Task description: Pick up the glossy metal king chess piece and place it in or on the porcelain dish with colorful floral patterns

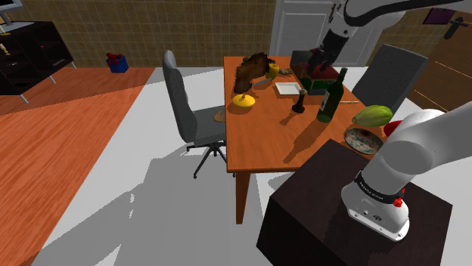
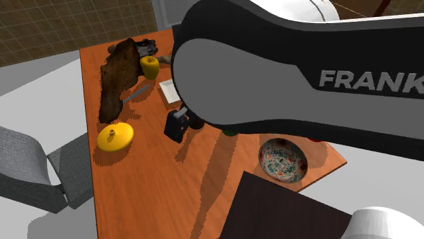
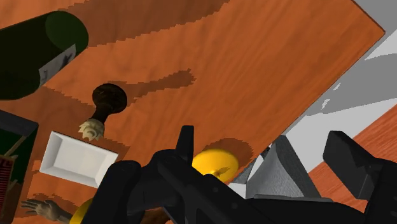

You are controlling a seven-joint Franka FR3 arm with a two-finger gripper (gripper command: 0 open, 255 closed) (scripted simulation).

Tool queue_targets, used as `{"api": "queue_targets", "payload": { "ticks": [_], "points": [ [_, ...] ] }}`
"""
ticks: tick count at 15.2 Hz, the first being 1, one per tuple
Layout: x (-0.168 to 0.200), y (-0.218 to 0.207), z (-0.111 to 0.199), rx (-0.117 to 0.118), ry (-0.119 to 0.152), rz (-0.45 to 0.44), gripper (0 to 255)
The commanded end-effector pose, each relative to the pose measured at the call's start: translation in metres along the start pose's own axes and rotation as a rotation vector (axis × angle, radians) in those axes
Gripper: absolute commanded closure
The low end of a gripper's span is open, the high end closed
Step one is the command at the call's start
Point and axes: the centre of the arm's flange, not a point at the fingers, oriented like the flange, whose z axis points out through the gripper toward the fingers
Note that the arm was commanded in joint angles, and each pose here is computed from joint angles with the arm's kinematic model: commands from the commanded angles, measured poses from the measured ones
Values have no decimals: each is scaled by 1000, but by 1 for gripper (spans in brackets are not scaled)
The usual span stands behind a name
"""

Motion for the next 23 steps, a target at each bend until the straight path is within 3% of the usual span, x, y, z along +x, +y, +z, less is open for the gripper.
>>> {"api": "queue_targets", "payload": {
  "ticks": [1,23],
  "points": [
    [5,25,14,9,14,-1,0],
    [74,256,192,126,145,-1,0]
  ]
}}
